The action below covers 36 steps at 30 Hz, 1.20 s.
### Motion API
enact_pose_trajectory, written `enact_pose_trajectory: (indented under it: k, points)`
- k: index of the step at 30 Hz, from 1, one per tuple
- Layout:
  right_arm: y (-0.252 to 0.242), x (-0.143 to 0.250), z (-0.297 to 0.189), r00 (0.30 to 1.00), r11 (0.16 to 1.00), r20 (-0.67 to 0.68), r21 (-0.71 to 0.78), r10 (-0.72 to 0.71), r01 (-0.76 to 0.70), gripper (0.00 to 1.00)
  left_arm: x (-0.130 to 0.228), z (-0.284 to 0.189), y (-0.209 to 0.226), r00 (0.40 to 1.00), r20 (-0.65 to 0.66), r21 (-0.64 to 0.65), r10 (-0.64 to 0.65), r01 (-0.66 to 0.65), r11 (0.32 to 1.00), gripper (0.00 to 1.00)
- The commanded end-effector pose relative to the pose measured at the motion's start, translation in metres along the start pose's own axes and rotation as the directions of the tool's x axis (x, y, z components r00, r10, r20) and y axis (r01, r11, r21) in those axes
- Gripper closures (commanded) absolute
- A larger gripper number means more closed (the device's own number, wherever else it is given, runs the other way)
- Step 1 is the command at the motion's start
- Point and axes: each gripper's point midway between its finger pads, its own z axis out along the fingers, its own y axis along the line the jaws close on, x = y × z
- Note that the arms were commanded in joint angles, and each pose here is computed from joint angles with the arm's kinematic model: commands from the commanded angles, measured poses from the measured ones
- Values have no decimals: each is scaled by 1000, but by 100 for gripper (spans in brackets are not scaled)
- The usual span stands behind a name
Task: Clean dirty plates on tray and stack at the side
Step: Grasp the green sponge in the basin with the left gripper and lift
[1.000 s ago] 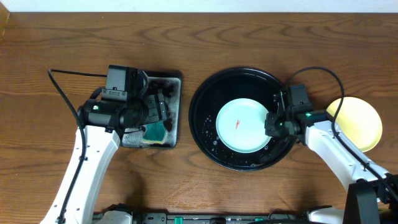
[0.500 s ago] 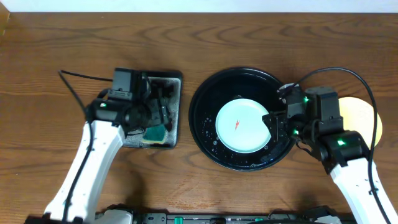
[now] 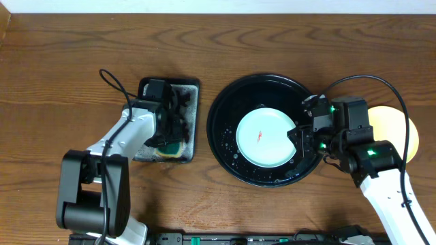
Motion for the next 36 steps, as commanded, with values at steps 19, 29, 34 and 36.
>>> enact_pose_trajectory:
  k: [19, 29, 34, 36]
  points:
    - [-20, 5, 9, 999, 994, -43, 106, 20, -16, 66, 2, -51, 4, 999, 43, -16, 9, -8, 1000, 58]
    - [-32, 30, 37, 976, 988, -191, 133, 109, -84, 66, 25, 11, 17, 1000, -20, -42, 4, -5, 999, 80]
    - [-36, 28, 44, 975, 987, -192, 136, 112, -87, 67, 24, 7, 15, 1000, -21, -33, 5, -6, 999, 93]
    - [-40, 26, 48, 975, 986, -188, 139, 117, -92, 68, 20, -3, 12, 1000, -10, -27, 6, -6, 1000, 93]
